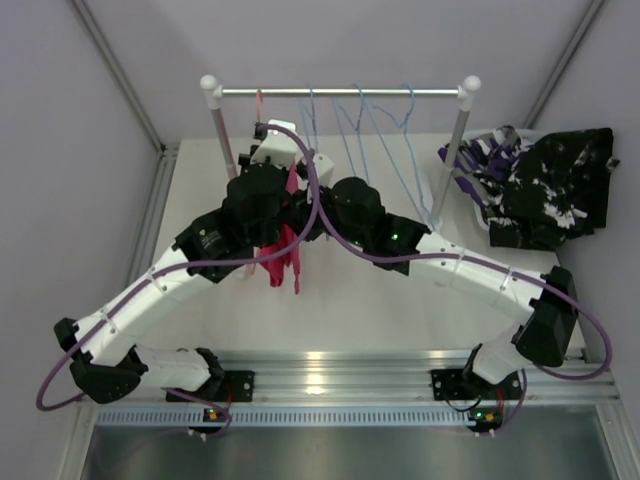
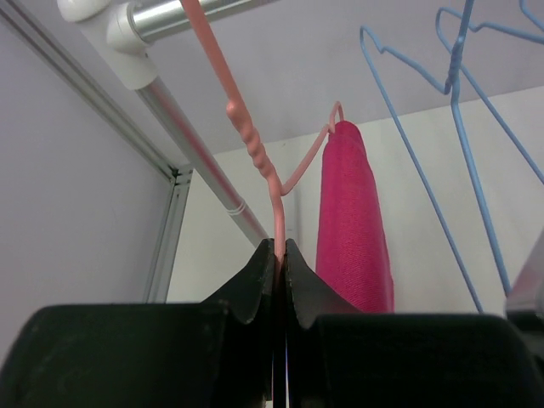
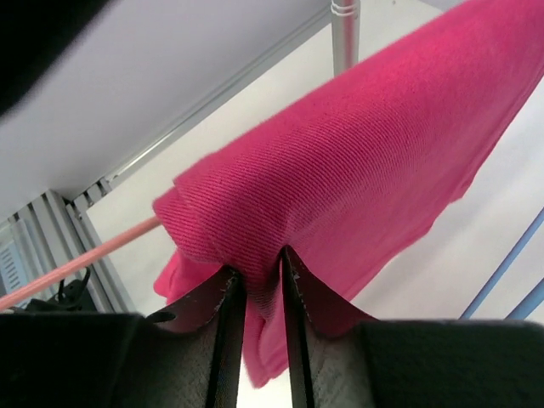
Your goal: Remove the trousers from the hanger
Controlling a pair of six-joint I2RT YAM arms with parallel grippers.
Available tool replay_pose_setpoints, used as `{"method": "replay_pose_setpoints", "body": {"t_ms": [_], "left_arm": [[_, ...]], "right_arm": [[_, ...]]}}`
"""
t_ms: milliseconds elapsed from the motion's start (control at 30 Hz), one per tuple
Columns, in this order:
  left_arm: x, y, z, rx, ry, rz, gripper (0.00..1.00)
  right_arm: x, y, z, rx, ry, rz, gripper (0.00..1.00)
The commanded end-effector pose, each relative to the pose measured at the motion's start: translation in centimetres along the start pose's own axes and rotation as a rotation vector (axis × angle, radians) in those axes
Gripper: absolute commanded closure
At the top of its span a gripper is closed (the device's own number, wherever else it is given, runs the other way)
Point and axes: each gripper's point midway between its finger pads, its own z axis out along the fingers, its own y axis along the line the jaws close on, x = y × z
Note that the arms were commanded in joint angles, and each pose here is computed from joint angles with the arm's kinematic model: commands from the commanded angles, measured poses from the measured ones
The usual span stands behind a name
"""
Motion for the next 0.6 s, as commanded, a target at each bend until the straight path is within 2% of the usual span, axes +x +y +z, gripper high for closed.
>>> {"method": "replay_pose_setpoints", "body": {"t_ms": [0,100,200,567], "left_arm": [[-5.1,2.4,-0.8,-0.031,-0.111,-0.153,1.0],[-5.3,2.2,-0.7,-0.027,-0.116,-0.167,1.0],[-5.4,1.7,-0.4,-0.023,-0.119,-0.171,1.0],[-5.5,1.0,0.4,-0.056,-0.122,-0.165,1.0]], "right_arm": [[-2.2,0.4,1.3,-0.019,-0.092,0.025,0.78],[-1.9,0.8,1.7,-0.039,-0.086,0.035,0.68],[-1.7,1.3,2.0,-0.053,-0.081,0.036,0.63],[-1.9,2.0,2.1,-0.042,-0.082,0.033,0.54]]}}
